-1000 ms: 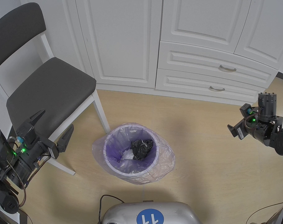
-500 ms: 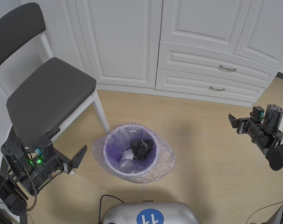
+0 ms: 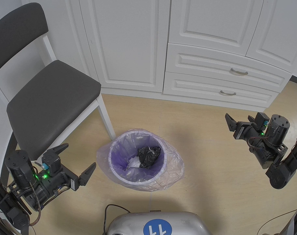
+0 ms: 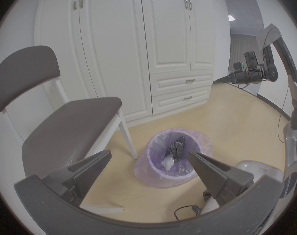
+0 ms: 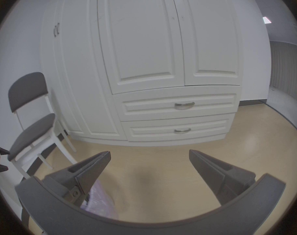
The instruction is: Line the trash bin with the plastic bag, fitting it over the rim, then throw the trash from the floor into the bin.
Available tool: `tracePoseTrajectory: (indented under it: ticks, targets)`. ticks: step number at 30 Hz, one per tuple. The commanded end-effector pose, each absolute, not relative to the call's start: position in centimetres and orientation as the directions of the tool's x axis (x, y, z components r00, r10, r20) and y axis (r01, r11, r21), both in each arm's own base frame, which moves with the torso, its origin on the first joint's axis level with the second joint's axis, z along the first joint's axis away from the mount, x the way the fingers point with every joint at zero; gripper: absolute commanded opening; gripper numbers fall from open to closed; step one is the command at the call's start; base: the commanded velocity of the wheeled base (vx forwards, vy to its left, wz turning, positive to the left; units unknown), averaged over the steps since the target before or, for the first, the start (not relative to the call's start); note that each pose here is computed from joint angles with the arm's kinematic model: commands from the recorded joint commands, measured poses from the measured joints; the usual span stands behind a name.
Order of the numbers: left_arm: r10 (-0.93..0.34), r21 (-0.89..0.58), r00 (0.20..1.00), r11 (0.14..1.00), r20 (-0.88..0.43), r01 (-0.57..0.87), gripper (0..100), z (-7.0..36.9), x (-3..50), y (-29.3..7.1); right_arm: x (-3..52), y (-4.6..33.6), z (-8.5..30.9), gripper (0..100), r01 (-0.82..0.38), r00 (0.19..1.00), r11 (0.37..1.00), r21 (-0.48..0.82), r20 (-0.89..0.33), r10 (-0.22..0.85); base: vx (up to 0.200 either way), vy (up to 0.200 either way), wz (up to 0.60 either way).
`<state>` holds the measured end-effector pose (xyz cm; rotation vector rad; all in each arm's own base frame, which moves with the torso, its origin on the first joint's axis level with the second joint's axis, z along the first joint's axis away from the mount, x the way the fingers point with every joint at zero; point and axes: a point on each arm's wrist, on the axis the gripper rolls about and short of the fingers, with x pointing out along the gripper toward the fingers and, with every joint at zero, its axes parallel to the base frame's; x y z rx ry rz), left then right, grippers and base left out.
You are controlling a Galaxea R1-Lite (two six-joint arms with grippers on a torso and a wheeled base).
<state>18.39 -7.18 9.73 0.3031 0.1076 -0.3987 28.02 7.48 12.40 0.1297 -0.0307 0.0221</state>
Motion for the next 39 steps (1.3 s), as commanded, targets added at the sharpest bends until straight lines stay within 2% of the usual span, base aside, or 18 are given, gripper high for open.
tracePoseTrajectory:
  ticks: [1, 8, 9, 10, 13, 17, 22, 25, 32, 35, 39]
  targets:
    - [-0.369, 0.261, 0.928, 0.901, 0.048, 0.346, 100, 13.7, 16.9, -6.6, 25.3, 9.4, 16.0, 100, -0.088, 0.992, 0.984, 0.156, 0.108, 0.071, 0.000, 0.000, 0.00]
    - [-0.264, 0.214, 0.903, 0.956, 0.338, 0.199, 100, 19.6, 16.7, -5.6, 21.8, 7.9, 22.1, 100, -0.083, 0.987, 0.989, 0.125, 0.144, 0.065, 0.000, 0.000, 0.00]
    - [-0.264, 0.214, 0.903, 0.956, 0.338, 0.199, 100, 19.6, 16.7, -5.6, 21.8, 7.9, 22.1, 100, -0.083, 0.987, 0.989, 0.125, 0.144, 0.065, 0.000, 0.000, 0.00]
    - [-0.220, 0.184, 0.880, 0.971, 0.421, 0.154, 100, 21.7, 17.2, -5.5, 20.7, 7.4, 24.2, 100, -0.075, 0.988, 0.993, 0.096, 0.144, 0.060, 0.000, 0.000, 0.00]
    - [-0.154, 0.141, 0.831, 0.986, 0.534, 0.091, 100, 25.3, 18.6, -5.3, 19.7, 6.9, 27.0, 100, -0.065, 0.990, 0.996, 0.063, 0.131, 0.057, 0.000, 0.000, 0.00]
    - [-0.118, 0.146, 0.856, 0.988, 0.504, 0.050, 100, 28.6, 19.9, -4.8, 19.9, 6.2, 30.2, 100, -0.028, 0.993, 0.999, 0.032, 0.120, 0.024, 0.000, 0.000, 0.00]
    - [-0.102, 0.121, 0.892, 0.991, 0.441, 0.053, 100, 31.6, 18.8, -4.0, 20.6, 5.1, 32.4, 100, 0.020, 0.991, 0.999, 0.034, 0.132, -0.024, 0.000, 0.000, 0.00]
    - [-0.043, 0.095, 0.905, 0.995, 0.423, 0.002, 100, 33.7, 17.6, -2.5, 20.1, 3.8, 33.6, 100, 0.074, 0.981, 0.996, 0.049, 0.177, -0.082, 0.000, 0.000, 0.00]
    - [0.043, 0.017, 0.885, 0.998, 0.463, -0.058, 100, 35.0, 13.9, -0.9, 15.5, 2.3, 34.6, 100, 0.106, 0.958, 0.990, 0.098, 0.258, -0.128, 0.000, 0.000, 0.00]
    - [0.099, -0.021, 0.874, 0.995, 0.477, -0.101, 100, 35.2, 11.3, -0.5, 11.6, 1.2, 34.6, 100, 0.165, 0.931, 0.978, 0.124, 0.306, -0.196, 0.000, 0.000, 0.00]
    - [0.118, -0.023, 0.881, 0.992, 0.458, -0.121, 100, 34.9, 8.0, -0.2, 7.4, 0.3, 33.7, 100, 0.228, 0.918, 0.963, 0.143, 0.297, -0.262, 0.000, 0.000, 0.00]
